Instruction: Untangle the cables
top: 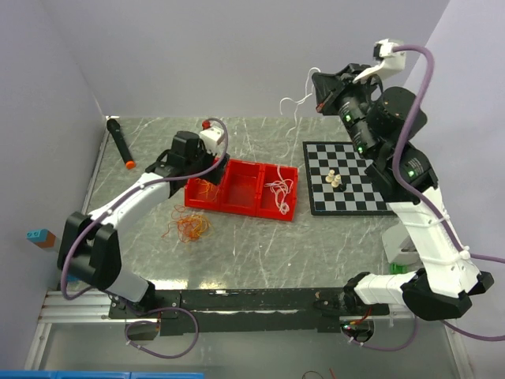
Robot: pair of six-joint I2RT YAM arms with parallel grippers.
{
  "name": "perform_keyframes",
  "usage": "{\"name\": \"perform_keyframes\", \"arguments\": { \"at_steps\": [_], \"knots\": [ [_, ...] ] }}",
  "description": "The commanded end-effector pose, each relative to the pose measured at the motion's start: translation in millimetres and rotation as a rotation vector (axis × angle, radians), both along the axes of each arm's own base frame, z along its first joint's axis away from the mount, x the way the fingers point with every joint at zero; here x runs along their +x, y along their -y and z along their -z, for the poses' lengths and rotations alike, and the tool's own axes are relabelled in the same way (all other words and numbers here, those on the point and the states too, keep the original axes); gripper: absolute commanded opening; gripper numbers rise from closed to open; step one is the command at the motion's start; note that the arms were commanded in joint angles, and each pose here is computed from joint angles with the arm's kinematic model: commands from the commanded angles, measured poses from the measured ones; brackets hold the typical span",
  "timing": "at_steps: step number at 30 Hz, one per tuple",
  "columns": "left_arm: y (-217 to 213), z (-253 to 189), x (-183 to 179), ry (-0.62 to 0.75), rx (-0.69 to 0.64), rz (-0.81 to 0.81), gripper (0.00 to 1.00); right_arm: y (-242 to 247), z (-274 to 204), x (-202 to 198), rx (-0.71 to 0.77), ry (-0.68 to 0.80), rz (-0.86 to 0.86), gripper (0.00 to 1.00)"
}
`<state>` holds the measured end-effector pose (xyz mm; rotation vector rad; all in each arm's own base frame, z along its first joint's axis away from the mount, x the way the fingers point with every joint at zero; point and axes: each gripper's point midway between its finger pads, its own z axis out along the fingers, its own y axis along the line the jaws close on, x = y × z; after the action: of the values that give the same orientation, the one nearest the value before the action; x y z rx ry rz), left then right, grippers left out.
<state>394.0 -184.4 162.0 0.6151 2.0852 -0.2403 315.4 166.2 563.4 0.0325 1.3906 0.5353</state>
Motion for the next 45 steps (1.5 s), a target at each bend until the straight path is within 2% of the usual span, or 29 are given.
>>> {"name": "perform_keyframes", "arguments": {
  "at_steps": [1,6,11,22,30,38,43,45],
  "knots": [
    [-4.4,-45.0,-5.7,0.044,-0.069,0.047,0.97,1.2,11.4,8.4,0.002,-0.007,0.018,0.00],
    [-24.3,-53.3,-7.4,0.048,-0.067,0.046,0.97,2.9,36.4,27.3,-0.031,-0.061,0.047,0.00],
    [-36.8,-36.0,-26.9,0.022,-0.031,0.117,0.97,1.5,49.8,41.8,-0.043,-0.095,0.052,0.00],
    [-66.2,27.5,-79.5,-0.093,0.114,0.321,0.97,0.7,37.2,64.5,-0.052,-0.085,0.066,0.00],
    [-75.9,54.2,-93.1,-0.142,0.165,0.336,0.99,-2.0,14.6,77.7,-0.097,-0.042,0.080,0.00],
    [-76.3,77.0,-100.2,-0.204,0.159,0.338,0.90,0.0,-4.0,78.9,-0.100,-0.005,0.085,0.00],
    [-72.2,81.6,-100.8,-0.222,0.134,0.342,0.75,-2.3,37.6,80.6,-0.112,-0.076,0.076,0.00],
    [-70.6,80.6,-100.3,-0.223,0.124,0.343,0.73,-5.1,61.5,79.3,-0.109,-0.114,0.060,0.00]
  ]
}}
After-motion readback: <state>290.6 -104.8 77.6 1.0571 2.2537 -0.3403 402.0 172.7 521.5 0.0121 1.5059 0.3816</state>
